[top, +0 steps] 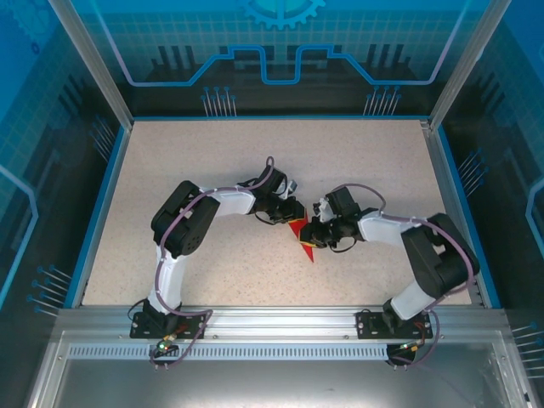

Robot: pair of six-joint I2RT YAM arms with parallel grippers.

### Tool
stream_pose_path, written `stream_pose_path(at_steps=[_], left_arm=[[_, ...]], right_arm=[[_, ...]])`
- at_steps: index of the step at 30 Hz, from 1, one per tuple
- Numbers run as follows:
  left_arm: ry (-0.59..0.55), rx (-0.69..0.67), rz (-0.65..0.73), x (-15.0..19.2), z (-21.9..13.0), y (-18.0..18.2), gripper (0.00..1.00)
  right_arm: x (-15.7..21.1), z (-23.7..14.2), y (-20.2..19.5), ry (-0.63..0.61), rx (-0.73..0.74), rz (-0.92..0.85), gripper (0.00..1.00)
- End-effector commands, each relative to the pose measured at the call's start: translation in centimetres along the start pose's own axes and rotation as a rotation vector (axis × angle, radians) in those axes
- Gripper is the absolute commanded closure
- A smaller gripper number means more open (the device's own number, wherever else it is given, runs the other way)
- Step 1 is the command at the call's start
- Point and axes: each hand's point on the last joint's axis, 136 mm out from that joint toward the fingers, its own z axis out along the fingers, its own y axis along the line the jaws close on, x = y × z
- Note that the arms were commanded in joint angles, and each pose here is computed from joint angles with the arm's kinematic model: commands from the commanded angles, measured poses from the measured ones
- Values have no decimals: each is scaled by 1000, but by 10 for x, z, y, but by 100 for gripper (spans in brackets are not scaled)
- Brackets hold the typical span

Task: Fold a paper plane with a square sheet of paper (pick it up from the middle)
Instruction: Fold the wing for the fifth time at the center of the table.

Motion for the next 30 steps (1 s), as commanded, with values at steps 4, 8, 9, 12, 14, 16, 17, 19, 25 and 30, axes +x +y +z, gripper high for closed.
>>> stream_pose_path(at_steps=[4, 8, 9, 12, 14, 16, 17, 19, 25, 30], left_arm=[[20, -82, -9, 0, -3, 21, 76], [-8, -63, 49, -16, -26, -6, 72], [-23, -56, 68, -22, -35, -14, 71], [-49, -55, 96, -27, -55, -31, 69], [-46, -46, 85, -23, -60, -34, 70], [-48, -28, 65, -15, -59, -32, 72], [-47, -13, 55, -12, -58, -32, 72], [-39, -2, 40, -5, -51, -31, 74], [0, 16, 34, 9, -21, -26, 75], [-41, -65, -9, -3, -7, 10, 77]], right_arm=[[22, 15, -44, 77, 84, 66, 84], [32, 21, -59, 75, 82, 104, 87], [33, 22, -61, 72, 79, 115, 88], [31, 26, -61, 68, 70, 139, 92], [30, 26, -63, 62, 75, 148, 92], [29, 26, -63, 58, 77, 152, 92], [29, 25, -62, 54, 78, 153, 92], [28, 25, -63, 45, 81, 161, 92], [25, 27, -61, 48, 72, 172, 92], [30, 24, -64, 53, 80, 169, 92]])
